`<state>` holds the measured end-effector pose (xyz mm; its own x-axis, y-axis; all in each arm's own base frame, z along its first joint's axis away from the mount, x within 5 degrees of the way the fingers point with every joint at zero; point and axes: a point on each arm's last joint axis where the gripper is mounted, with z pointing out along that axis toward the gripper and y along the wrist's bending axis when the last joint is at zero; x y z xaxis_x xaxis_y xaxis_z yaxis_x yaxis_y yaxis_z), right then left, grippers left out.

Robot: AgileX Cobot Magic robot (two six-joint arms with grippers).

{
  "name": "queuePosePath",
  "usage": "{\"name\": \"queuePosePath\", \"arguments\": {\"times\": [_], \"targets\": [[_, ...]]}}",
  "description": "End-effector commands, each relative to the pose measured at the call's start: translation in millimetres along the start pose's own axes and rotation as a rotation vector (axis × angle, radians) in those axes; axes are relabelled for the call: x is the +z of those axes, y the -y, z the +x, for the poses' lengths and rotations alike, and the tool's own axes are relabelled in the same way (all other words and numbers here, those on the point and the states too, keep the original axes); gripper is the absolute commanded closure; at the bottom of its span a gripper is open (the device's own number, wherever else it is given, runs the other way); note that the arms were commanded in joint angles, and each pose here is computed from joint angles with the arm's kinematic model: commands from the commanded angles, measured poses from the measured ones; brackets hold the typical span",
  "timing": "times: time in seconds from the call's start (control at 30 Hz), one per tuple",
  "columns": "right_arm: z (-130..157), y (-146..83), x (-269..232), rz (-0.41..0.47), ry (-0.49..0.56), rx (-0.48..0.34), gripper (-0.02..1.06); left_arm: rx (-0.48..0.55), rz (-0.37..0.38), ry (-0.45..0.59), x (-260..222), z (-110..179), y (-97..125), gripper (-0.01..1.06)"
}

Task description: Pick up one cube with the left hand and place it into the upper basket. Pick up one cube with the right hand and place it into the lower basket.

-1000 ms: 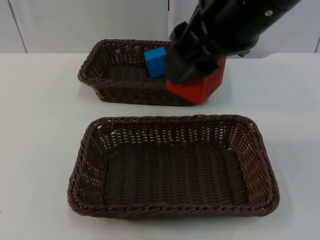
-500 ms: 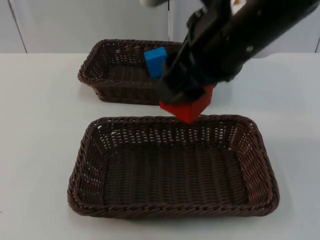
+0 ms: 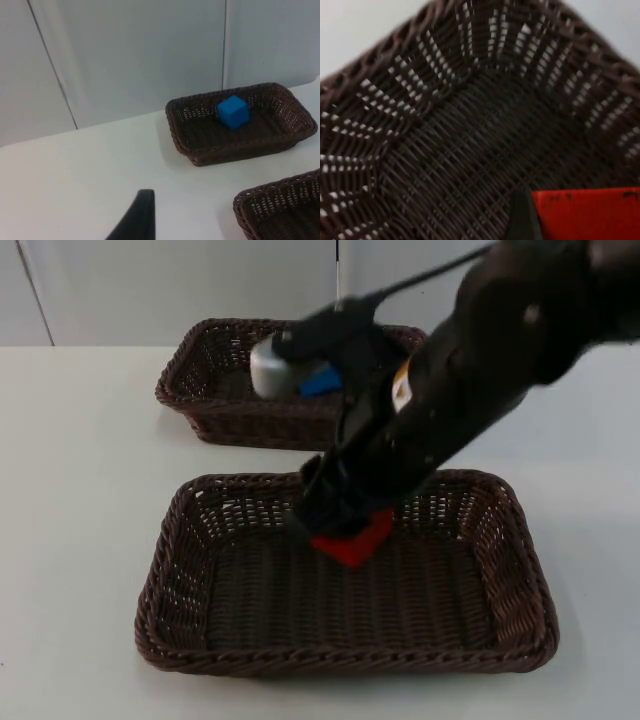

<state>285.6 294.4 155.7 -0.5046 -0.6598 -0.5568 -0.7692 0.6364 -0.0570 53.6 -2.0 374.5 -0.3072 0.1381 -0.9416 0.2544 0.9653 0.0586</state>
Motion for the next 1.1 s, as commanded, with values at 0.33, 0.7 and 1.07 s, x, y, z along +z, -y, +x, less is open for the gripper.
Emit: {"name": "queuePosePath", "arguments": {"times": [0.33,0.7,1.07], "targets": [[17.7,-2.9,33.0,-0.007,-0.062,0.005,0.91,-0.002,0.001,0.000,0.3,1.7,0.1,0.07],[15.2,-2.7,28.7,-0.007,-0.063,0.021,0.20,-0.002,0.001,0.000,0.3,1.7,0.1,0.07],[-25.9,1.8,-67.3,0.009,0.121,0.027,0.18,-0.002,0.001,0.000,0.3,1.7,0.1,0.07]]}}
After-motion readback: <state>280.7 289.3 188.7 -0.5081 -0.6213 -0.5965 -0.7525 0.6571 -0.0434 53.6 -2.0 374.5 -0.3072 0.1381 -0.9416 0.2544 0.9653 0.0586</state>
